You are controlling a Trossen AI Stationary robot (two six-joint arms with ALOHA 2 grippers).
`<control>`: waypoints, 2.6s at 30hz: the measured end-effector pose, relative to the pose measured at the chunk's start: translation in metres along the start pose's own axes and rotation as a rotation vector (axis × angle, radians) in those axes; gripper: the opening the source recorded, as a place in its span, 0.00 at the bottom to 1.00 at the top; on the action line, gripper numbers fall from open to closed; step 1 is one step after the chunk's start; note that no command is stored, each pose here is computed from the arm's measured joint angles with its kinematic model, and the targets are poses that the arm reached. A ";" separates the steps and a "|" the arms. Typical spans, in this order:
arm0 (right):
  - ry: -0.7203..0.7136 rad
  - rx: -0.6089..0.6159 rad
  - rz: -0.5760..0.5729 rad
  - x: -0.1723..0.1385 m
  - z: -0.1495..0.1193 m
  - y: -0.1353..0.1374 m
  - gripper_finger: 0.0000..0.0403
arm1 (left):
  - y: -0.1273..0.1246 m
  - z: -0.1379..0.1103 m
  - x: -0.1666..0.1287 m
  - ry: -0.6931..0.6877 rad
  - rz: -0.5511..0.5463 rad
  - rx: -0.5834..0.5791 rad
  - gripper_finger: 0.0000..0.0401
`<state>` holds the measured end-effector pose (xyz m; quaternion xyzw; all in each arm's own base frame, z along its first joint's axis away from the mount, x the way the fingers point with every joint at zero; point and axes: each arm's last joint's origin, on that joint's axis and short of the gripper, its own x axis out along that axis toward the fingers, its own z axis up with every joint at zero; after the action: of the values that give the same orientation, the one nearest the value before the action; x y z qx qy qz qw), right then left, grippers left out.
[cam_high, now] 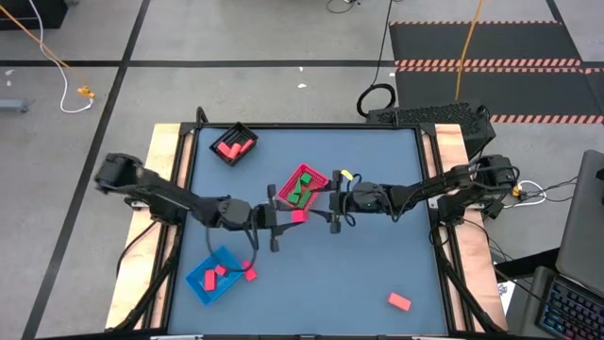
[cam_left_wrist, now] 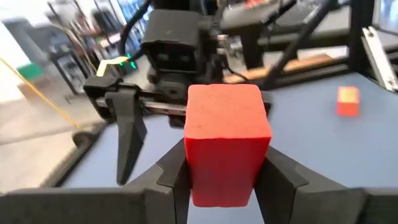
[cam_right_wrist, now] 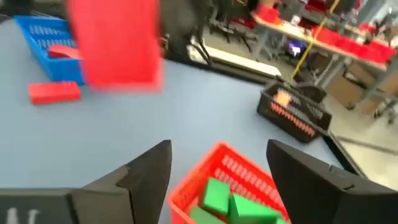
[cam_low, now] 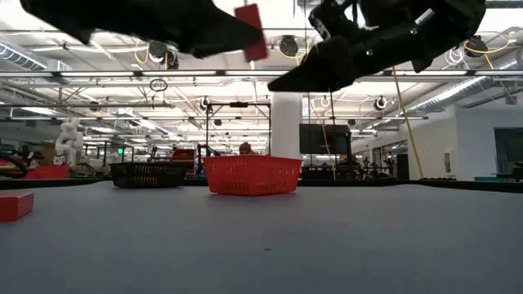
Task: Sort & place blocks by color
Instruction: Put the red block into the blue bin
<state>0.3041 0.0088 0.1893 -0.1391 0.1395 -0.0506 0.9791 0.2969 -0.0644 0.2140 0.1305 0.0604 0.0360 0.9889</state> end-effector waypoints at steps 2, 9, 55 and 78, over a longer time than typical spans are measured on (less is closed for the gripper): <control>0.022 -0.007 -0.027 0.000 -0.002 -0.001 0.64 | 0.000 0.007 -0.013 0.057 -0.030 -0.029 0.32; 0.060 -0.016 -0.048 0.000 -0.005 -0.001 0.63 | -0.008 0.022 -0.082 0.326 -0.160 -0.259 0.32; 0.090 -0.002 -0.116 0.003 -0.012 -0.025 0.64 | -0.019 -0.014 -0.111 0.943 -0.257 -0.723 0.65; 0.132 0.070 -0.029 -0.001 -0.013 0.000 0.64 | -0.083 -0.029 -0.015 1.381 -0.424 -0.453 0.50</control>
<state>0.3000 0.0058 0.1778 -0.1033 0.2001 -0.0788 0.9711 0.2829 -0.1384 0.1661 -0.1423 0.6812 -0.0700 0.7147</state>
